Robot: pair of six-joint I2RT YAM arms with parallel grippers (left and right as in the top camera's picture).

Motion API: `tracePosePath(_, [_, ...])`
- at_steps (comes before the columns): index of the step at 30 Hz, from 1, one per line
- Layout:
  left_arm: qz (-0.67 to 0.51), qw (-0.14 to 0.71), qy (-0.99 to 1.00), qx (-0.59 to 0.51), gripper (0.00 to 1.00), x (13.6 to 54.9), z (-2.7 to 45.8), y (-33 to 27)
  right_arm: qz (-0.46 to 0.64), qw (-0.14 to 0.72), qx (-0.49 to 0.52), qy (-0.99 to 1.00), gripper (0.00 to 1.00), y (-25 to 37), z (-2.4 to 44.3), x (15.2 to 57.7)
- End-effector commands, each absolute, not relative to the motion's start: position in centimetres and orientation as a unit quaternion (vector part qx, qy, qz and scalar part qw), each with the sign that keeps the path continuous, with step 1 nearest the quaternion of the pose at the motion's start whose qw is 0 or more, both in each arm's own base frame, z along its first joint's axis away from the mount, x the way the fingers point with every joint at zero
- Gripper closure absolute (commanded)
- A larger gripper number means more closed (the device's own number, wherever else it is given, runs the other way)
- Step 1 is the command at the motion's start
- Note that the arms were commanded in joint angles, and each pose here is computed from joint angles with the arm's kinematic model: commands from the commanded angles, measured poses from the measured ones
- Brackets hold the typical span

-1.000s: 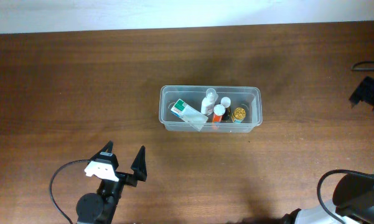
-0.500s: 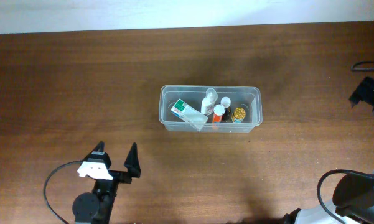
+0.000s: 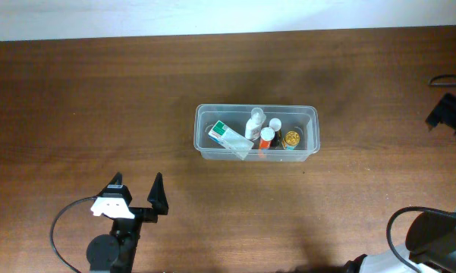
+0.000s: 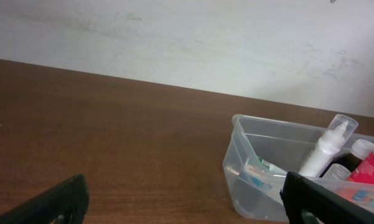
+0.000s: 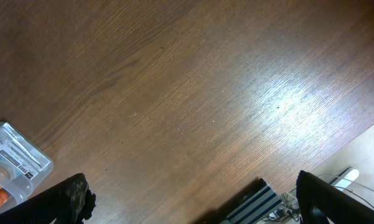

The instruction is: Pack container

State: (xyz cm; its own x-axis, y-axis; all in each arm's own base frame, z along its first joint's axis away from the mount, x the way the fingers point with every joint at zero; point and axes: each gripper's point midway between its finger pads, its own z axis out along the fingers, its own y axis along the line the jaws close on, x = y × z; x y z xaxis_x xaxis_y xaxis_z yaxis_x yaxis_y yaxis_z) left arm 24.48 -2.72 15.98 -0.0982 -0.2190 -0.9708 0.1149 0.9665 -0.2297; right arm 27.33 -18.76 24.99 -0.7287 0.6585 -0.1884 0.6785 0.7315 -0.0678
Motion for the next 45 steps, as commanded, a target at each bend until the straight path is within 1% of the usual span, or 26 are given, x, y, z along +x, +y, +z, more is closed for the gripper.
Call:
tracePosePath(1, [-0.122, 0.673, 0.729, -0.028, 0.01, 24.4, 16.0, -2.8, -0.062, 0.073, 0.365, 0.926, 0.02, -18.8, 24.7, 27.4])
tracePosePath(13, [-0.098, 0.677, 0.728, -0.053, 0.01, 24.6, 16.0, -1.1, -0.062, 0.073, 0.365, 0.926, 0.02, -18.8, 24.7, 27.4])
tracePosePath(45, [-0.099, 0.676, 0.728, -0.053, 0.01, 24.6, 16.0, -1.1, -0.063, 0.073, 0.365, 0.926, 0.02, -18.8, 24.7, 27.4])
